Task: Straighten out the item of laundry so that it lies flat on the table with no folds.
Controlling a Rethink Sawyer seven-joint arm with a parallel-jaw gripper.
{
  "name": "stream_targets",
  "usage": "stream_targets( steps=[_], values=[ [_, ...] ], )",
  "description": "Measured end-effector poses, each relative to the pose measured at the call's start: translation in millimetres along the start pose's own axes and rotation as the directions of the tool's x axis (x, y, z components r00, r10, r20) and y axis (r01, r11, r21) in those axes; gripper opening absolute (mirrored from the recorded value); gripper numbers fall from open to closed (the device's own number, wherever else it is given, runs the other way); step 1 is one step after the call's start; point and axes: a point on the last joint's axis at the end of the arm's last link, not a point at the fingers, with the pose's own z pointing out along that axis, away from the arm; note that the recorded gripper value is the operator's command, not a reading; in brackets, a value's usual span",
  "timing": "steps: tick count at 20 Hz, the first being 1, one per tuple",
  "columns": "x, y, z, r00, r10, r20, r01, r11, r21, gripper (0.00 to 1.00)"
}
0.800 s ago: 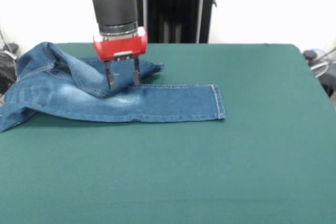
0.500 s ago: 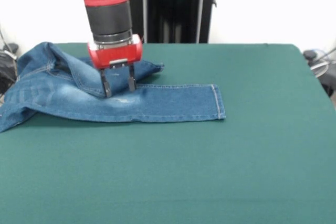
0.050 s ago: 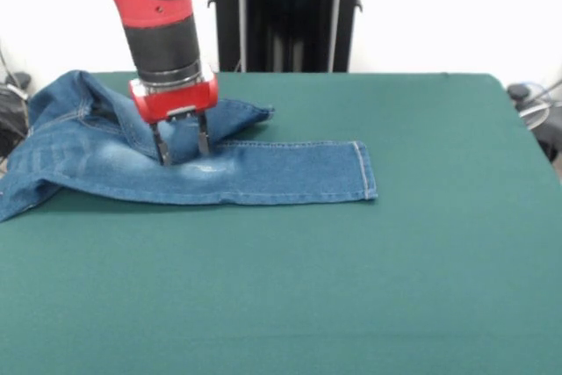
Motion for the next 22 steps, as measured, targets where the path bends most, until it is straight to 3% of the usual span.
stream_targets(
  steps=[9, 17, 22],
  values=[
    [3.4, 17.2, 31.8, 0.994, -0.104, -0.029, 0.104, 0.995, -0.012, 1.0],
    [7.2, 15.1, 26.9, 0.99, -0.133, -0.055, 0.134, 0.991, 0.011, 1.0],
    [22.5, 3.9, 2.9, 0.988, -0.123, -0.095, 0.127, 0.991, 0.036, 1.0]
  ],
)
